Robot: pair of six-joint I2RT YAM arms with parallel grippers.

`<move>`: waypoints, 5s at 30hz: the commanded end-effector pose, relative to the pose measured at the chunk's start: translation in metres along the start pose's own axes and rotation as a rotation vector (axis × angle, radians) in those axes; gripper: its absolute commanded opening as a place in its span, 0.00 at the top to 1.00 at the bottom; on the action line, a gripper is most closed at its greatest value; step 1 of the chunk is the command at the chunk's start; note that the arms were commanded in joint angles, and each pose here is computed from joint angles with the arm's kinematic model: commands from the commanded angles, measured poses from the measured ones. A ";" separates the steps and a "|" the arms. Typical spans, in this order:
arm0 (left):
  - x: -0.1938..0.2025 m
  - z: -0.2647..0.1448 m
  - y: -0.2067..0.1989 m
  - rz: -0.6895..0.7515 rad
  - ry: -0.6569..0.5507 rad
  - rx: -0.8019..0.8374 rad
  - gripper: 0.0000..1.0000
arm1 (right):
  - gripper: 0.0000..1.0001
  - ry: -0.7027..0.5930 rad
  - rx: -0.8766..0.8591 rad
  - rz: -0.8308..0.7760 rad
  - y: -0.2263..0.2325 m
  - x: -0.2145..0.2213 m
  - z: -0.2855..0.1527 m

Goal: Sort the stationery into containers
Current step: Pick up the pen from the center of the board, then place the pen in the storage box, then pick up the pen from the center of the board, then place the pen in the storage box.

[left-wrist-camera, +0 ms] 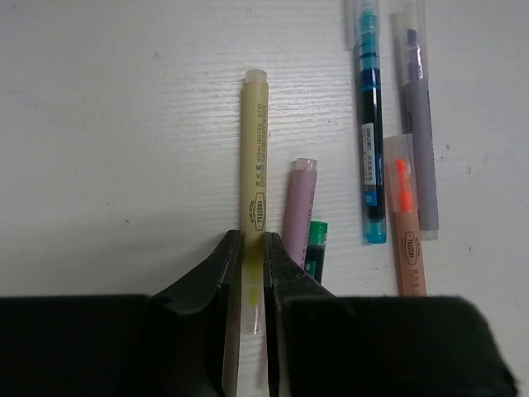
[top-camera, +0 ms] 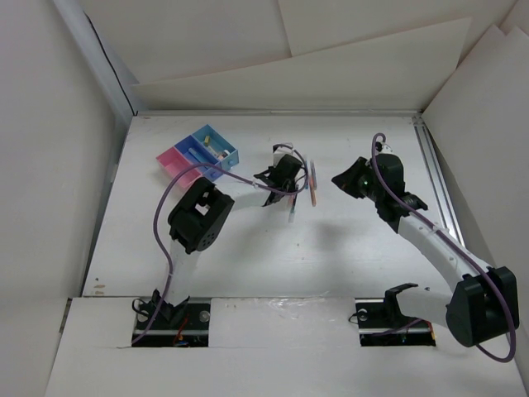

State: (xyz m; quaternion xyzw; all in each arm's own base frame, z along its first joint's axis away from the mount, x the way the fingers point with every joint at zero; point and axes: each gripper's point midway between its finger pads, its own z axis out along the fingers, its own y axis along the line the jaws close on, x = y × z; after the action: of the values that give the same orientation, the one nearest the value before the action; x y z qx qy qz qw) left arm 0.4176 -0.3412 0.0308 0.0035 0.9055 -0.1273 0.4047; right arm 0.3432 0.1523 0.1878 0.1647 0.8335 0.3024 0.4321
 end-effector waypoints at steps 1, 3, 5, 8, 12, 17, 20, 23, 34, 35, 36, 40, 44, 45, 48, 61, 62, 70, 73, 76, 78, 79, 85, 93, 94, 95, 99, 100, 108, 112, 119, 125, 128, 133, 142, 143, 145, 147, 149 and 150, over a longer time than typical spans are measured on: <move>-0.004 -0.010 0.013 0.005 -0.003 -0.065 1.00 | 0.84 -0.028 -0.043 -0.022 0.011 -0.007 0.001; -0.015 -0.022 0.013 -0.016 -0.029 -0.061 1.00 | 0.83 -0.028 -0.043 -0.022 0.011 -0.007 0.001; -0.029 -0.032 0.009 -0.039 -0.064 -0.049 1.00 | 0.83 -0.028 -0.043 -0.022 0.011 -0.007 0.001; -0.054 -0.054 0.010 -0.093 -0.114 -0.026 1.00 | 0.83 -0.028 -0.043 -0.022 0.011 -0.007 0.001; -0.091 -0.078 0.030 -0.212 -0.190 -0.012 1.00 | 0.83 -0.035 -0.049 -0.023 0.013 -0.008 -0.002; -0.126 -0.106 0.102 -0.397 -0.282 -0.054 1.00 | 0.83 -0.028 -0.056 -0.023 0.014 -0.007 -0.002; -0.135 -0.116 0.154 -0.507 -0.321 -0.100 1.00 | 0.83 -0.022 -0.062 -0.027 0.016 -0.005 -0.002; -0.139 -0.122 0.190 -0.585 -0.351 -0.134 1.00 | 0.83 -0.016 -0.068 -0.027 0.017 -0.003 -0.002; -0.109 -0.126 0.300 -0.761 -0.367 -0.378 1.00 | 0.83 0.004 -0.074 -0.030 0.019 0.002 0.000; -0.111 -0.126 0.300 -0.762 -0.377 -0.373 1.00 | 0.83 0.004 -0.074 -0.030 0.019 0.002 0.000; -0.112 -0.126 0.301 -0.762 -0.381 -0.381 1.00 | 0.83 0.004 -0.074 -0.030 0.019 0.002 0.000; -0.109 -0.120 0.314 -0.735 -0.357 -0.447 1.00 | 0.83 0.004 -0.074 -0.030 0.019 0.002 0.000; -0.113 -0.112 0.318 -0.732 -0.348 -0.476 0.98 | 0.83 0.011 -0.067 -0.029 0.017 0.004 0.002; -0.113 -0.113 0.320 -0.732 -0.353 -0.484 0.95 | 0.83 0.011 -0.067 -0.029 0.017 0.004 0.002; -0.117 -0.116 0.319 -0.733 -0.362 -0.479 0.72 | 0.83 0.010 -0.079 -0.034 0.022 0.003 0.001; -0.115 -0.130 0.145 -0.363 -0.372 -0.129 0.70 | 0.94 -0.003 -0.066 -0.034 0.020 0.001 0.002; -0.105 -0.121 0.126 -0.298 -0.338 -0.108 0.72 | 0.99 -0.003 -0.066 -0.034 0.020 0.001 0.002; -0.018 -0.088 -0.011 -0.024 -0.092 0.114 0.81 | 1.00 -0.023 -0.058 -0.034 0.019 -0.003 0.000; -0.008 -0.080 -0.031 0.017 -0.066 0.149 0.79 | 1.00 -0.023 -0.058 -0.034 0.019 -0.003 0.000; 0.003 -0.070 -0.031 0.031 -0.030 0.138 0.77 | 1.00 -0.023 -0.058 -0.034 0.019 -0.003 0.000; 0.006 -0.065 -0.031 0.036 -0.018 0.130 0.75 | 1.00 -0.023 -0.058 -0.034 0.019 -0.003 0.000; 0.010 -0.061 -0.030 0.042 -0.006 0.121 0.75 | 1.00 -0.023 -0.058 -0.034 0.019 -0.003 0.000; 0.017 -0.050 -0.020 0.053 -0.005 0.064 0.75 | 0.99 -0.023 -0.058 -0.034 0.019 -0.003 0.000; 0.024 -0.042 -0.014 0.055 0.006 0.032 0.78 | 0.99 -0.016 -0.051 -0.033 0.018 -0.001 0.003; 0.024 -0.042 -0.014 0.055 0.006 0.032 0.78 | 0.99 -0.016 -0.051 -0.033 0.018 -0.001 0.003; 0.024 -0.042 -0.014 0.055 0.006 0.032 0.79 | 0.99 -0.016 -0.051 -0.033 0.018 -0.001 0.003; 0.031 -0.034 -0.012 0.073 0.024 0.018 0.82 | 0.99 -0.016 -0.051 -0.033 0.018 -0.001 0.003; 0.032 -0.032 -0.012 0.077 0.031 0.013 0.83 | 0.99 -0.016 -0.051 -0.033 0.018 -0.001 0.003; 0.020 -0.038 -0.003 0.056 -0.011 -0.046 1.00 | 0.99 -0.016 -0.051 -0.033 0.018 -0.001 0.003; -0.017 -0.063 0.002 -0.010 -0.102 -0.064 1.00 | 0.92 -0.016 -0.051 -0.033 0.018 -0.001 0.003; -0.097 -0.109 0.063 -0.260 -0.270 -0.079 1.00 | 0.83 -0.023 -0.058 -0.034 0.019 -0.003 0.000; -0.130 -0.126 0.168 -0.535 -0.348 -0.125 1.00 | 0.83 -0.011 -0.070 -0.038 0.023 0.001 0.000; -0.131 -0.129 0.204 -0.636 -0.369 -0.125 1.00 | 0.83 -0.011 -0.070 -0.038 0.023 0.001 0.000; -0.122 -0.128 0.254 -0.710 -0.385 -0.214 1.00 | 0.83 -0.011 -0.083 -0.039 0.026 0.000 -0.003; -0.111 -0.111 0.294 -0.760 -0.336 -0.353 1.00 | 0.83 -0.011 -0.083 -0.039 0.026 0.000 -0.003; -0.113 -0.113 0.297 -0.760 -0.344 -0.370 1.00 | 0.83 -0.011 -0.083 -0.039 0.026 0.000 -0.003; -0.104 -0.111 0.305 -0.768 -0.331 -0.425 0.98 | 0.83 -0.011 -0.083 -0.039 0.026 0.000 -0.003; -0.104 -0.111 0.305 -0.768 -0.332 -0.425 0.93 | 0.81 -0.011 -0.083 -0.039 0.026 0.000 -0.003; -0.108 -0.115 0.306 -0.768 -0.347 -0.427 0.76 | 0.81 -0.005 -0.090 -0.040 0.027 0.001 -0.003; -0.107 -0.117 0.306 -0.768 -0.349 -0.426 0.70 | 0.81 0.003 -0.083 -0.038 0.025 0.003 0.000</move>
State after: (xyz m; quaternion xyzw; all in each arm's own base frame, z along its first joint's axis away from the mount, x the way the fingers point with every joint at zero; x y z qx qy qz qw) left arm 0.4304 -0.0126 0.0900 -0.4270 0.7859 -0.0741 0.4409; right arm 0.3376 0.1656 0.1841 0.1471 0.8395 0.3107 0.4207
